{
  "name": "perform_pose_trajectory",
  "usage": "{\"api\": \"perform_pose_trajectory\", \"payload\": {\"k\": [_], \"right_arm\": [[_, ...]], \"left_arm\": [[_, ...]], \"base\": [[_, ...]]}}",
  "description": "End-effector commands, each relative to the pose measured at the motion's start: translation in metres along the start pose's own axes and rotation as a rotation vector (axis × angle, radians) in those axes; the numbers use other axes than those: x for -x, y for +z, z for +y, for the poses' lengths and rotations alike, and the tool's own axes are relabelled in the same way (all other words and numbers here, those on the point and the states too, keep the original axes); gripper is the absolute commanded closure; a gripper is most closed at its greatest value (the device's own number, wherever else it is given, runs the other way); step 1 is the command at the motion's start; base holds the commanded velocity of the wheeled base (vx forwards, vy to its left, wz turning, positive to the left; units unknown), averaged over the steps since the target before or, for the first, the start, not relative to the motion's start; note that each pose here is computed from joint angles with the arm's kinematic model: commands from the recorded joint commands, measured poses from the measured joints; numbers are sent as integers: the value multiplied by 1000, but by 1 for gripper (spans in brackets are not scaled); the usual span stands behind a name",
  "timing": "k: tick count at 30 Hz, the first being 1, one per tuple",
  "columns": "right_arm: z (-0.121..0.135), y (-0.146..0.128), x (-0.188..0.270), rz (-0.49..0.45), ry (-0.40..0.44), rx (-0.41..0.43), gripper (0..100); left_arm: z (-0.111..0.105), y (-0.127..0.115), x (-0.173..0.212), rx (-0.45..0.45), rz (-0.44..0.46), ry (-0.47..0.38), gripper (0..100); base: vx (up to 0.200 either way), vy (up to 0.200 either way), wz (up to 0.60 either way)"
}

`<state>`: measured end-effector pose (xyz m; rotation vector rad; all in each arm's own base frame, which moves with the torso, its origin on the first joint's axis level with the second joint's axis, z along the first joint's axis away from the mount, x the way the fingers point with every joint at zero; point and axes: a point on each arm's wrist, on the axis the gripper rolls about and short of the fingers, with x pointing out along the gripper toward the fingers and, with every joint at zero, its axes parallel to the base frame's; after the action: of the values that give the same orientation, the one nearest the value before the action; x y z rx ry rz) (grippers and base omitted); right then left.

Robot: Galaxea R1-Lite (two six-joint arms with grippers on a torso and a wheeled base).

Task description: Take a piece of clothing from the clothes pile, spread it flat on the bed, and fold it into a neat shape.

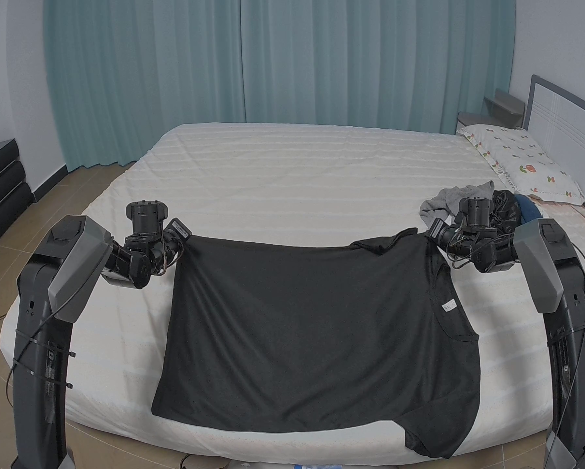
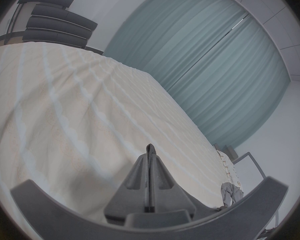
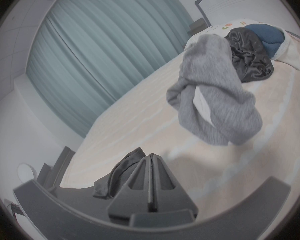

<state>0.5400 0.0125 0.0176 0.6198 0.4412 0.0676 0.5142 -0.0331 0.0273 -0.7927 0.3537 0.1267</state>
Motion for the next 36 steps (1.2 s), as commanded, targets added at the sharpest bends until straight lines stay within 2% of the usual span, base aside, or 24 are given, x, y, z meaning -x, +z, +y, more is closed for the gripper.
{"api": "perform_pose_trajectory", "payload": {"k": [1, 7, 14, 24, 25, 28, 29, 32, 36], "right_arm": [[-2, 9, 1, -38, 3, -17, 100], [-8, 16, 1, -80, 10, -18, 100], [-24, 1, -17, -105, -39, -23, 100], [-29, -9, -22, -94, -55, -28, 100], [-29, -9, -22, -93, -57, -28, 0], [-29, -11, -22, -88, -63, -28, 0], [-29, -13, -21, -78, -66, -31, 0], [-29, -14, -17, -66, -74, -56, 0], [-22, 3, -2, -84, -75, -113, 0]], "left_arm": [[3, 0, -4, 2, -6, 1, 100], [10, -6, -12, 2, -4, 11, 100], [22, -19, -31, 1, -24, 28, 100], [23, -24, -37, 6, -22, 24, 100], [23, -24, -37, 5, -20, 24, 100], [23, -24, -36, 7, -17, 27, 100], [22, -23, -36, 7, -17, 27, 0], [23, -25, -35, 5, -12, 35, 0], [18, -11, -25, 9, -31, 36, 0]], "base": [[0, 0, 0], [0, 0, 0], [0, 0, 0], [0, 0, 0], [0, 0, 0], [0, 0, 0], [0, 0, 0], [0, 0, 0], [0, 0, 0]]}}
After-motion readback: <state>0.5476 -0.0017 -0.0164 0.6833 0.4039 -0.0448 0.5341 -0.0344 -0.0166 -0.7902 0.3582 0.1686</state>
